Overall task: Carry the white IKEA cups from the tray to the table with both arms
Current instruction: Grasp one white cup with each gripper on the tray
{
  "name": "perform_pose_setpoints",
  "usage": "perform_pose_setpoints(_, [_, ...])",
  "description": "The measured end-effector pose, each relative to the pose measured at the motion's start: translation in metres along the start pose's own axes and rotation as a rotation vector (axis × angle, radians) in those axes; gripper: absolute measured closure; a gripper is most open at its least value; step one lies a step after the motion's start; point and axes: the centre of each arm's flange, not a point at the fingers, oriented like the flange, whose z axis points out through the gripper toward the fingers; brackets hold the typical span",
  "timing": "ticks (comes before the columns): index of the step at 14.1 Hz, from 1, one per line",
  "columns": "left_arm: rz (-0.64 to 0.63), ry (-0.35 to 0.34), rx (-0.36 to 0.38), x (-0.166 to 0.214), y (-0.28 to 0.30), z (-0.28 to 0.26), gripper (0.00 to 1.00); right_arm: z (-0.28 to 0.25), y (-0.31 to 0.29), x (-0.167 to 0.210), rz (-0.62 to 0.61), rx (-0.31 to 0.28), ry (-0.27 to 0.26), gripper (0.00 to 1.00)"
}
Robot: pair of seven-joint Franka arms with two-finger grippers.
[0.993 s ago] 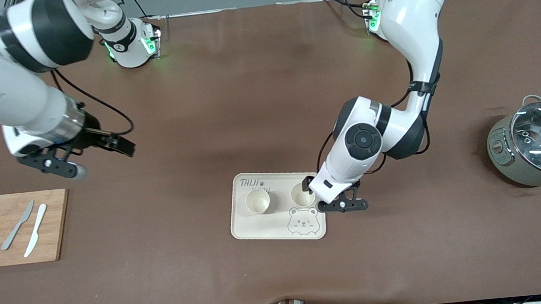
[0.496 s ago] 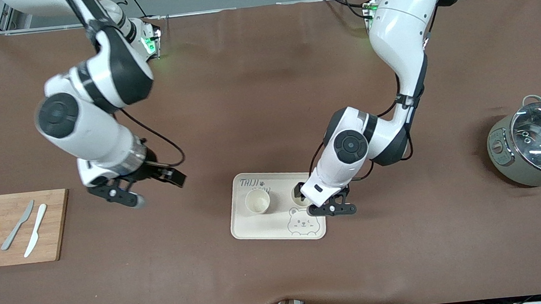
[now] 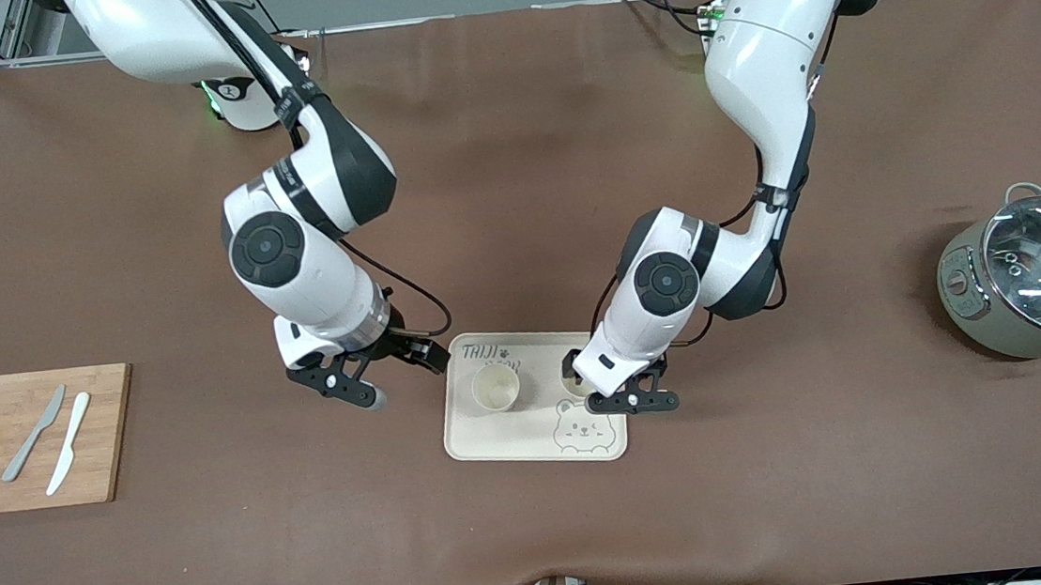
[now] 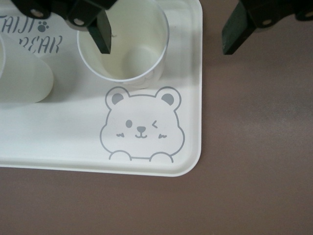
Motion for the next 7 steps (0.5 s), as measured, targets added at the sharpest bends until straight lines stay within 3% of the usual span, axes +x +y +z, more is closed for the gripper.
perform_pose_setpoints(7, [-0.002,-0.021,0.011,-0.004,-0.003,0.017,0.00,0.058,-0.015,-0.013,-0.023,0.009,0.002,0.00])
